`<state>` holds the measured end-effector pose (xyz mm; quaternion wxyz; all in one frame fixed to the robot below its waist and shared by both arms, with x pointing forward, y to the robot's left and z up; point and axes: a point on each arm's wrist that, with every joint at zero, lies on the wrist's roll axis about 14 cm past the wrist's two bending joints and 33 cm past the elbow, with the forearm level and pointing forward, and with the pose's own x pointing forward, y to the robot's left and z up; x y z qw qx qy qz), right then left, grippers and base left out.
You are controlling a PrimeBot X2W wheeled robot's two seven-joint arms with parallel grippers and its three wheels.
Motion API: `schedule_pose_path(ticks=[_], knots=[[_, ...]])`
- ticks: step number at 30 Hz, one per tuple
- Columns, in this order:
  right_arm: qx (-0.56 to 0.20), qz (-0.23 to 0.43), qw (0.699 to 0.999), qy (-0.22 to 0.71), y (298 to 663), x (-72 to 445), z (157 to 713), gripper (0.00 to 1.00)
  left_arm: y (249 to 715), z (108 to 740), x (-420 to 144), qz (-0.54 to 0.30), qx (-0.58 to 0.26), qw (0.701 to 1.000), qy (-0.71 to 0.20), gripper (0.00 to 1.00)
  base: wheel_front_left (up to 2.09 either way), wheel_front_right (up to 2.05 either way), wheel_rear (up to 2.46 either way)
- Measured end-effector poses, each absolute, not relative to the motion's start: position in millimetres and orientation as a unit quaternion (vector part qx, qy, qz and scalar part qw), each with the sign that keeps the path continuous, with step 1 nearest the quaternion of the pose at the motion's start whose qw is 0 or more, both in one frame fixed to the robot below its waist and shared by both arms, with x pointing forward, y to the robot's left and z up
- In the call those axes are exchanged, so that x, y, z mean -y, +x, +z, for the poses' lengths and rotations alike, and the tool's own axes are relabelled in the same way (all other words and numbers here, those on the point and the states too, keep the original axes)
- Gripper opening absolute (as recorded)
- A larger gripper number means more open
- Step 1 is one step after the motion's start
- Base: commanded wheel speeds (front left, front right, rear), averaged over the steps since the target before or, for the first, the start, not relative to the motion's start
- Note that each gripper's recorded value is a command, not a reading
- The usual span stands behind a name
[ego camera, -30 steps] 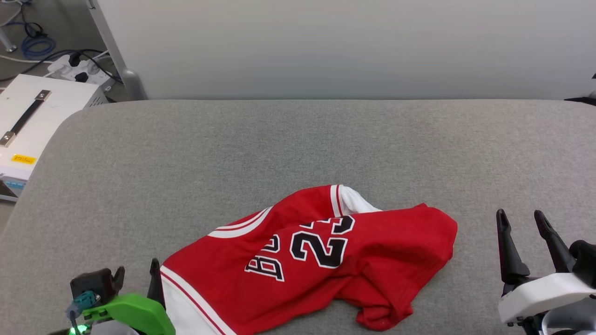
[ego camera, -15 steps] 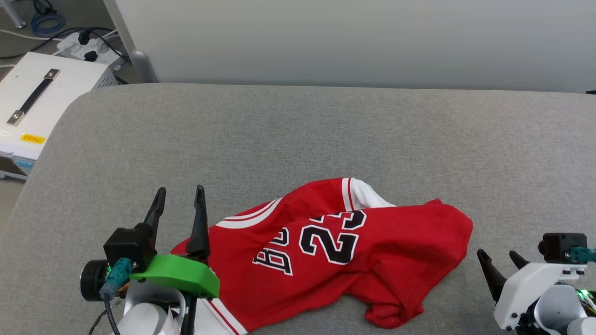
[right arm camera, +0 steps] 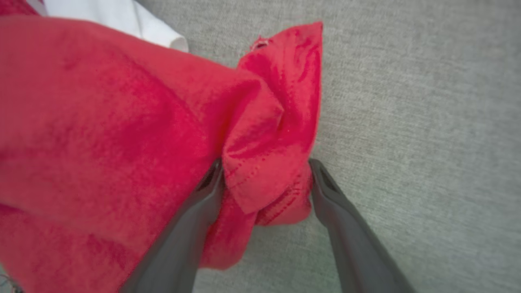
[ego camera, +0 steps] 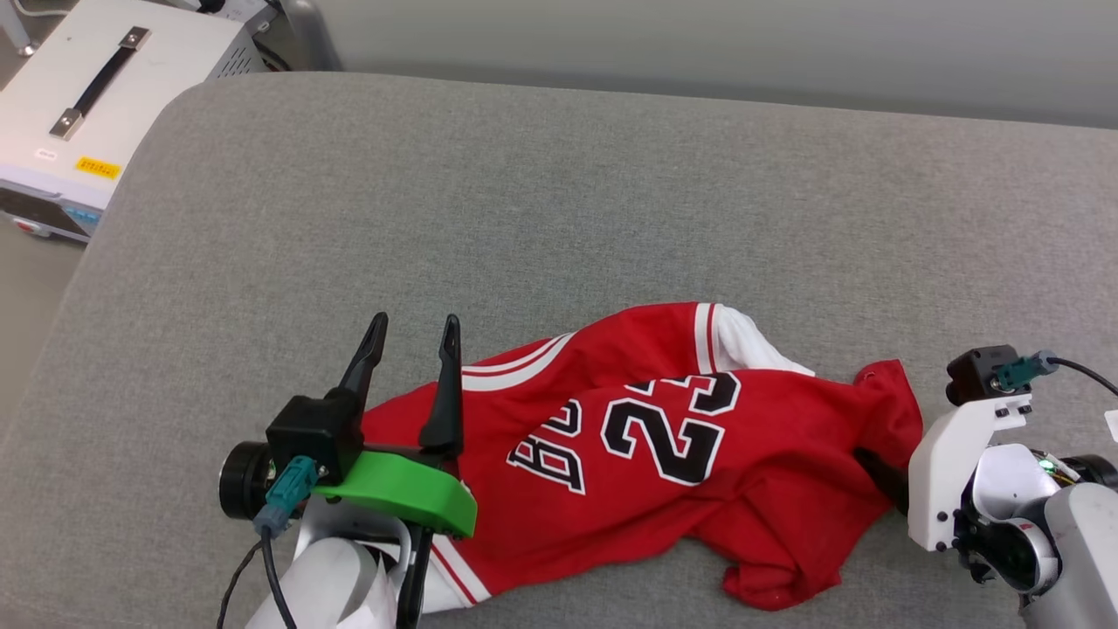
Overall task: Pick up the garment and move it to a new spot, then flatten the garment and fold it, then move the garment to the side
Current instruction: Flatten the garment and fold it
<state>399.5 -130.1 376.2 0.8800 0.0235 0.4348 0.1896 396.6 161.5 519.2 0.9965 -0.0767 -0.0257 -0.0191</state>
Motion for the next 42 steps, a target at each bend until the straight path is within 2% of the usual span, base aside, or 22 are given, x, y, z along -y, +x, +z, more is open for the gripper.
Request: schedule_pose_path(ticks=[3, 4, 5, 6, 11, 16, 22, 25, 31, 33, 34, 35, 36, 42], knots=[[-0.476, 0.194, 0.858, 0.022, 393.4, 128.6, 358.2, 1.0, 397.5, 512.4, -164.6, -0.013, 0.017, 0.997, -0.076, 1.0, 0.0, 0.0, 0.0], [-0.483, 0.196, 0.853, 0.025, 392.9, 126.5, 356.1, 0.5, 397.4, 511.2, -165.1, -0.012, 0.015, 0.997, -0.076, 1.0, 0.0, 0.0, 0.0], [-0.49, 0.198, 0.848, 0.03, 392.3, 125.3, 354.1, 0.08, 397.0, 510.0, -165.7, -0.011, 0.014, 0.997, -0.076, 1.0, 0.0, 0.0, 0.0], [-0.495, 0.199, 0.845, 0.033, 392.0, 124.8, 353.3, 0.0, 396.7, 509.0, -166.3, -0.01, 0.014, 0.997, -0.077, 1.0, 0.0, 0.0, 0.0], [-0.489, 0.201, 0.848, 0.043, 390.3, 122.8, 358.1, 0.0, 394.6, 509.3, -169.9, -0.006, 0.013, 0.997, -0.075, 1.0, 0.0, 0.0, 0.0], [-0.436, 0.183, 0.879, 0.056, 392.0, 135.7, 381.8, 0.0, 391.2, 518.0, -170.8, -0.014, 0.022, 0.998, -0.065, 1.0, 0.0, 0.0, 0.0], [-0.392, 0.116, 0.911, 0.061, 367.1, 184.0, 404.1, 0.0, 384.9, 522.7, -164.7, -0.028, 0.023, 0.997, -0.064, 1.0, 0.0, 0.0, 0.0], [-0.399, 0.09, 0.909, 0.082, 335.2, 192.0, 402.6, 0.0, 382.2, 523.6, -163.6, -0.029, 0.023, 0.997, -0.069, 1.0, 0.0, 0.0, 0.0], [-0.458, 0.056, 0.876, 0.143, 259.4, 179.9, 375.3, 0.0, 382.9, 530.9, -159.6, -0.04, 0.027, 0.997, -0.063, 1.0, 0.0, 0.0, 0.0], [-0.467, 0.051, 0.868, 0.159, 247.2, 173.7, 369.0, 0.0, 384.0, 532.6, -158.1, -0.042, 0.029, 0.997, -0.062, 1.0, 0.0, 0.0, 0.0], [-0.469, 0.05, 0.868, 0.158, 244.2, 171.9, 366.4, 0.05, 384.2, 532.2, -156.6, -0.044, 0.027, 0.997, -0.063, 1.0, 0.0, 0.0, 0.0], [-0.463, 0.047, 0.871, 0.158, 244.5, 172.1, 366.2, 0.62, 384.3, 531.4, -155.3, -0.046, 0.024, 0.997, -0.065, 1.0, 0.0, 0.0, 0.0], [-0.451, 0.042, 0.876, 0.165, 246.9, 172.8, 367.4, 1.0, 384.3, 530.8, -154.5, -0.047, 0.023, 0.996, -0.066, 1.0, 0.0, 0.0, 0.0], [-0.352, 0.015, 0.922, 0.158, 276.6, 187.6, 388.4, 1.0, 384.0, 529.6, -156.5, -0.044, 0.017, 0.997, -0.066, 1.0, 0.0, 0.0, 0.0]])
